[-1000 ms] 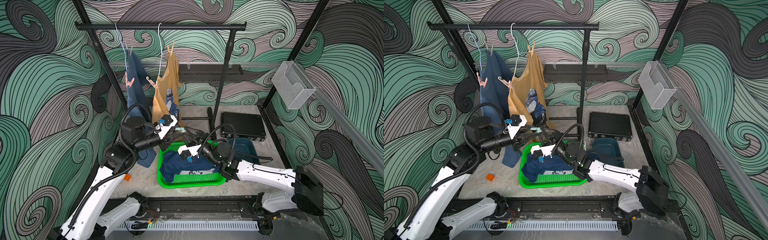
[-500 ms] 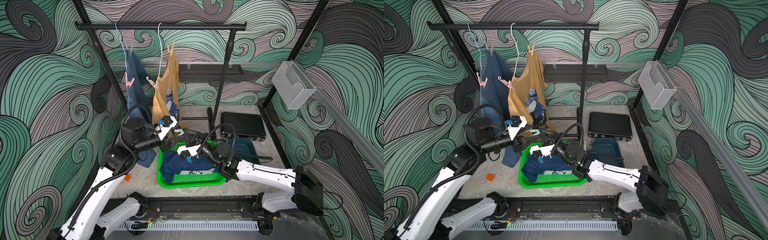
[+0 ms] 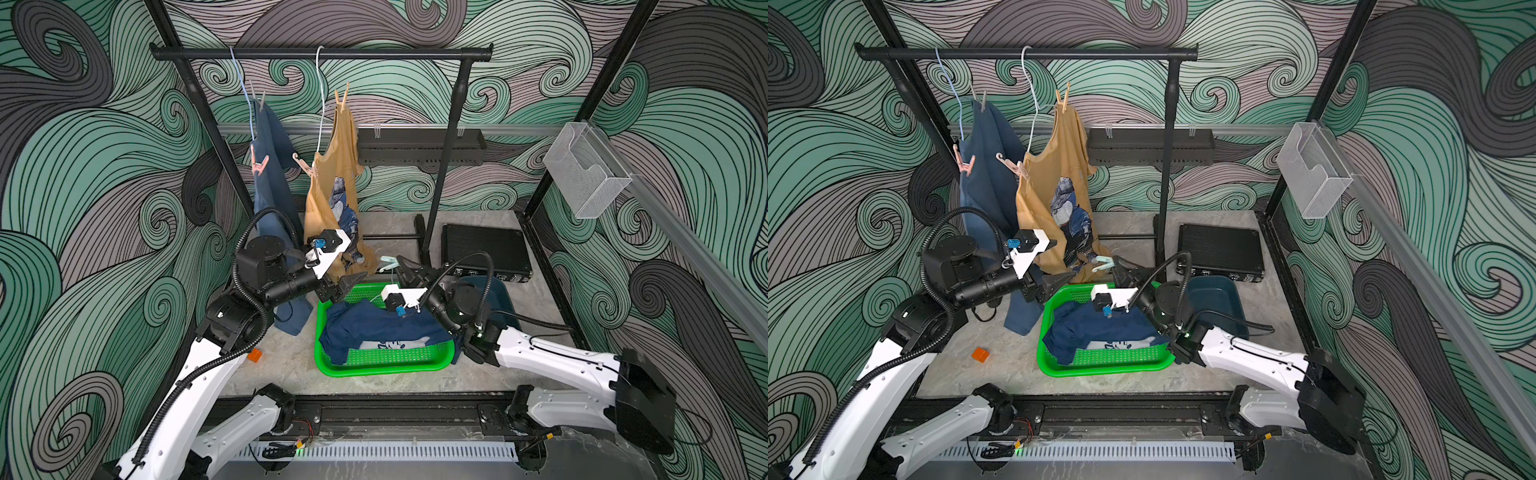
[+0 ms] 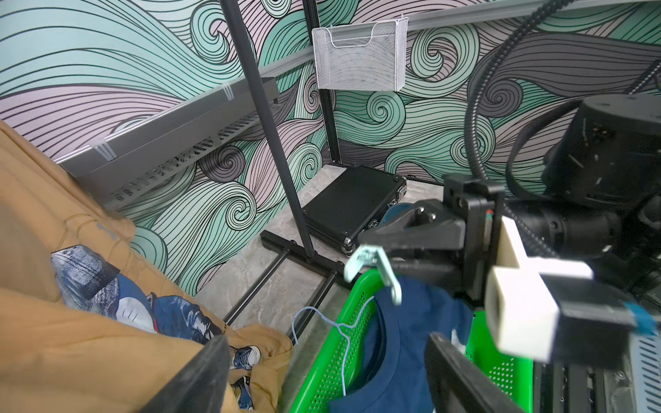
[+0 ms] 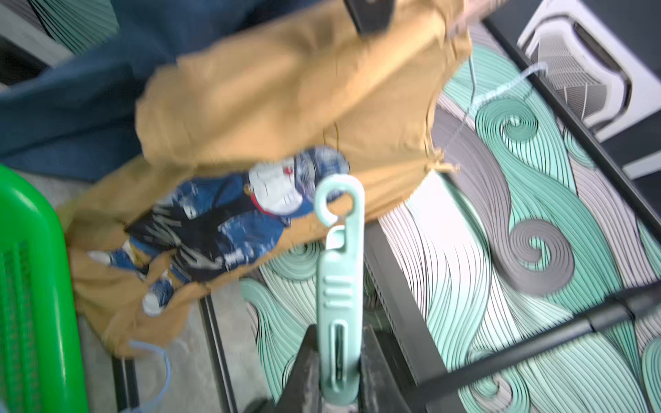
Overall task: Remove the clothespins securing t-shirts to the hanger
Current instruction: Place the clothespin in the storage box.
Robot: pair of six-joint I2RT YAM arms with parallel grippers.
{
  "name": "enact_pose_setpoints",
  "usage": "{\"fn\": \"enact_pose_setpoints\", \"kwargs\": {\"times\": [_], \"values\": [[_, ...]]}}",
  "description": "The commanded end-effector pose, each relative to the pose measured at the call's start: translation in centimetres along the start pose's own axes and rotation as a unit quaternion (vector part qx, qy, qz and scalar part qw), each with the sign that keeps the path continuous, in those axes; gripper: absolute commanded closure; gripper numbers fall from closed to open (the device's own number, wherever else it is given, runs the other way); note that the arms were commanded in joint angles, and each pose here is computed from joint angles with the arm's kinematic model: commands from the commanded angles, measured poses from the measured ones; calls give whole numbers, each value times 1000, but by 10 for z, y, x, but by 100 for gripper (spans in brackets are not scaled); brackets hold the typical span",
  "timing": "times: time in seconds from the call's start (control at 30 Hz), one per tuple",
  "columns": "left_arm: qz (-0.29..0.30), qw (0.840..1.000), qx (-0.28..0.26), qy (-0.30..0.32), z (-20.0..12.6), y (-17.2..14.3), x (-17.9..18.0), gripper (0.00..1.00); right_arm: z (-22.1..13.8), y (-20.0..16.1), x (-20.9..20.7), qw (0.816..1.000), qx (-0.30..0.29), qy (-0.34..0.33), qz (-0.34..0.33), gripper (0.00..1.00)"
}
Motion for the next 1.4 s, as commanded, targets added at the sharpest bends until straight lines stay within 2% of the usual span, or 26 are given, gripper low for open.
{"fn": "enact_pose_setpoints", "kwargs": {"times": [0.0,0.13,0.27,0.5,0.63,0.7,0.8,0.9,0.97,1.2,1.37], "values": [[11,1000,-18,-2,-1,5,-1,15,-24,-38,-1,989,128,1,73,90],[9,1000,-13,-12,4,-5,-1,15,-64,-74,9,956,241,14,166,91],[1,1000,-1,-21,9,-16,-1,15,-98,-101,18,902,334,9,274,91],[-7,999,10,-30,9,-30,-4,15,-133,-131,32,796,429,-27,426,88],[-7,999,16,-33,6,-35,-6,15,-138,-148,47,740,468,-19,483,88],[-9,999,16,-34,5,-37,-7,15,-137,-156,55,719,485,-11,497,88],[-13,999,16,-36,5,-39,-7,15,-135,-168,68,694,506,8,512,89],[-15,999,19,-39,8,-42,-7,15,-132,-175,78,676,527,24,514,89],[-18,999,22,-41,11,-42,-6,15,-125,-179,81,672,528,29,519,88],[-33,998,30,-53,23,-43,-2,15,-106,-195,95,635,566,79,520,83],[-53,996,42,-65,29,-47,-2,15,-103,-206,102,604,590,102,526,76]]}}
Point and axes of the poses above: each gripper's point midway between its finger pads, its own z axis out along the fingers, its own x axis along the line the jaws close on, y = z × x, the point moved 9 cm from there along -z, back along the fingers, and after that the axes turned 14 degrees about -z, right-handed, at the moved point
